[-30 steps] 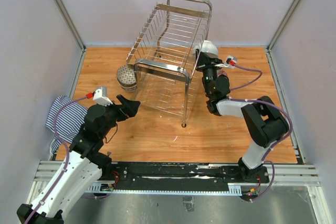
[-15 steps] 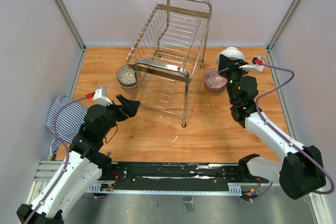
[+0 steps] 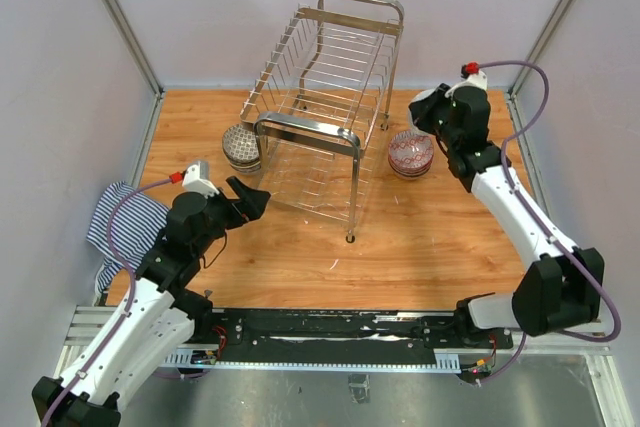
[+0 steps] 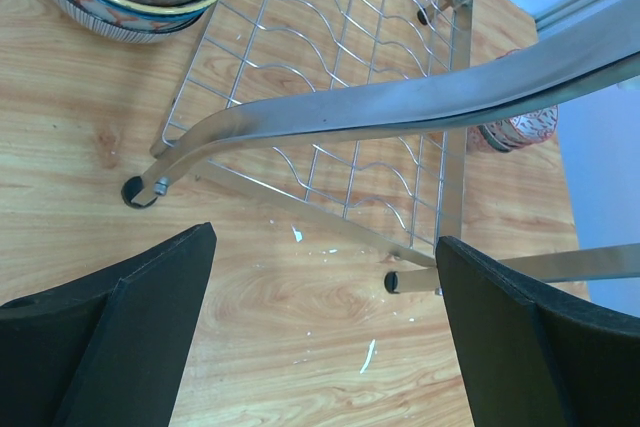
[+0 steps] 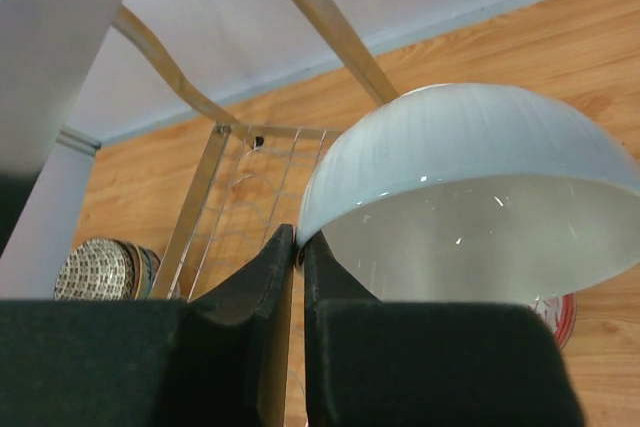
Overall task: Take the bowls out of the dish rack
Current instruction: Place the bowl with the bowl.
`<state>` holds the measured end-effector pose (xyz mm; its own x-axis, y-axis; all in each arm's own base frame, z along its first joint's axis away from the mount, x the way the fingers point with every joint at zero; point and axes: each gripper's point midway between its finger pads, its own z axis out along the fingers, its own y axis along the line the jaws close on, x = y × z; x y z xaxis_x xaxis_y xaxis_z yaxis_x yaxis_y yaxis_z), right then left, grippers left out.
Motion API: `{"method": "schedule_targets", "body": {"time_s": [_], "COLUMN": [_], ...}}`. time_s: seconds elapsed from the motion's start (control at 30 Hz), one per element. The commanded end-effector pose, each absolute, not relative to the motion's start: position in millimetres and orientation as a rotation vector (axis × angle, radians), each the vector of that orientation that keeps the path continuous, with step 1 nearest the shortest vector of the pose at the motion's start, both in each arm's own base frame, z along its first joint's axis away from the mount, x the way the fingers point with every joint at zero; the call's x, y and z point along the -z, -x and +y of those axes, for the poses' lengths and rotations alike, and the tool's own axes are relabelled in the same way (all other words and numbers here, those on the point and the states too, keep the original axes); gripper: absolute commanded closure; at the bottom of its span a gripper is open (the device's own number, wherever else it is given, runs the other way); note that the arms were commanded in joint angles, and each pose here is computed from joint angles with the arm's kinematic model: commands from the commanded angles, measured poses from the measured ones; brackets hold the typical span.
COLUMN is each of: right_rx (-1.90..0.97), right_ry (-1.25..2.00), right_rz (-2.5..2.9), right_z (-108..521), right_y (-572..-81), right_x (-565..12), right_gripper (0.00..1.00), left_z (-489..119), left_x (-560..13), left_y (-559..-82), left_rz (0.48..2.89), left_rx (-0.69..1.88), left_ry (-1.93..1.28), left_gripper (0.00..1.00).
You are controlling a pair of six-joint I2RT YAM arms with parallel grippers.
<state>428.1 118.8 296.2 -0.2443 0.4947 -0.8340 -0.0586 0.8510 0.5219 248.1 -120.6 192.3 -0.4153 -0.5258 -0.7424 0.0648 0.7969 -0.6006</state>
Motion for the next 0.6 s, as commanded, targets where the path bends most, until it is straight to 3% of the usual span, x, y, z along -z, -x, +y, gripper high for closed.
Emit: {"method": "schedule_targets", "body": {"time_s": [0.0, 0.57], "right_rx": [-0.573, -0.550], "right_ry": [-0.243, -0.104], "right_rz": [1.818, 2.181], "right_z": [128.1, 146.9], "right_y": [-437.1, -448.8], "right_x": [-304.9, -244.5], "right_gripper": [0.99, 0.99], "left_z": [-121.1, -122.7], "left_x": [-216.7, -211.8], "left_y": [-252.8, -254.5], "left_rz": [1.838, 1.867], "left_rx": [0.697, 0.681], "left_ry": [0.333, 0.314], "left_gripper": [0.03, 0.03]}}
